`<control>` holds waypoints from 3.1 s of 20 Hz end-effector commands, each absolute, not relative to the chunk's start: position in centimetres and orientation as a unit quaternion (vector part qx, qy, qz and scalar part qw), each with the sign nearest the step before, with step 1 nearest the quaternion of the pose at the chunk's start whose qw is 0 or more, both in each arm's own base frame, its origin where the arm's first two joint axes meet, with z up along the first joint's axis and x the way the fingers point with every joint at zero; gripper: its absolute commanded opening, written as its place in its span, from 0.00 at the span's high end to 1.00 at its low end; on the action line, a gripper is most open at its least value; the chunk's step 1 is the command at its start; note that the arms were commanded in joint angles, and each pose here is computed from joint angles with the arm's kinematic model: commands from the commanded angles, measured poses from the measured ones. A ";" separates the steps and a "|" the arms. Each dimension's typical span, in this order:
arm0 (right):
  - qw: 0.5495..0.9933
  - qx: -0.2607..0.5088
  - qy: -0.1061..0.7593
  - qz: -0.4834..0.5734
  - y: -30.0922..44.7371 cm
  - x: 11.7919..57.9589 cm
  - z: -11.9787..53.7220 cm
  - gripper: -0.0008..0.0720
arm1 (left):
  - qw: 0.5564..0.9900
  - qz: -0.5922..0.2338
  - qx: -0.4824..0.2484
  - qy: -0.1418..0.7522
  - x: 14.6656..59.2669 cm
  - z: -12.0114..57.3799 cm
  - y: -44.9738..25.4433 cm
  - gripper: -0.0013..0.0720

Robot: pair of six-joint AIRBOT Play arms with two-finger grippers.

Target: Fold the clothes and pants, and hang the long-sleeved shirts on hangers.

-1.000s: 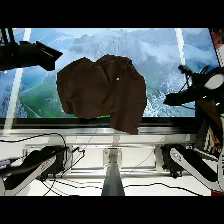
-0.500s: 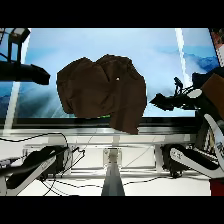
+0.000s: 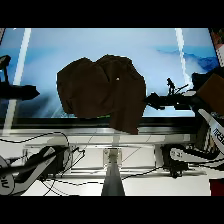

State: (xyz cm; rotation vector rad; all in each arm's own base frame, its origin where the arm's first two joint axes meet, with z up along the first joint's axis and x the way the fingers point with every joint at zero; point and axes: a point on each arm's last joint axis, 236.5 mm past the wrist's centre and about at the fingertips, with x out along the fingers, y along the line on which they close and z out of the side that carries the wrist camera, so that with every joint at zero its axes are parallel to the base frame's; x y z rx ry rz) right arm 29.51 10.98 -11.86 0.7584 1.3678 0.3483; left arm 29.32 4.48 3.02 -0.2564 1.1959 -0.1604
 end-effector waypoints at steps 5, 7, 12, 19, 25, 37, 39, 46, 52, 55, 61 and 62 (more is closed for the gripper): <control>0.722 0.261 0.598 0.229 13.8 30.5 -10.7 0.94 | 0.770 -0.068 -0.196 0.603 25.5 -2.7 3.4 0.30; 0.735 0.241 0.580 0.256 13.9 32.2 -8.2 0.97 | 0.769 -0.067 -0.194 0.605 25.3 -2.9 3.4 0.30; 0.821 0.124 0.490 0.266 11.6 37.5 1.1 0.97 | 0.768 -0.069 -0.200 0.604 25.4 -2.9 3.2 0.30; 0.923 -0.021 0.329 0.197 7.0 39.4 16.1 0.97 | 0.719 -0.123 -0.263 0.632 23.9 -5.6 -1.9 0.30; 0.916 -0.010 0.346 0.202 7.3 38.6 15.7 0.97 | 0.662 -0.183 -0.249 0.683 20.3 -8.2 -7.2 0.30; 0.907 -0.010 0.363 0.211 7.7 37.8 15.1 0.97 | 0.644 -0.233 -0.199 0.701 18.5 -10.6 -12.9 0.30; 0.907 -0.010 0.364 0.212 7.7 37.8 15.1 0.97 | 0.632 -0.233 -0.203 0.711 18.1 -11.1 -13.1 0.30; 0.907 -0.010 0.363 0.212 7.7 37.8 15.1 0.97 | 0.631 -0.270 -0.198 0.700 18.7 -12.5 -14.6 0.83; 0.922 -0.019 0.331 0.201 7.2 38.8 17.2 0.97 | 0.668 -0.352 -0.157 0.637 24.6 -6.4 -14.8 0.97; 0.940 -0.031 0.280 0.194 7.0 39.8 21.6 0.97 | 0.735 -0.379 -0.153 0.541 31.6 3.2 -12.9 0.97; 0.964 -0.060 0.173 0.191 7.2 39.5 31.9 0.97 | 0.886 -0.400 -0.169 0.161 37.2 33.0 -6.8 0.97; 0.968 -0.062 0.151 0.192 7.3 38.9 33.9 0.97 | 0.903 -0.383 -0.146 0.126 36.3 35.8 -6.1 0.97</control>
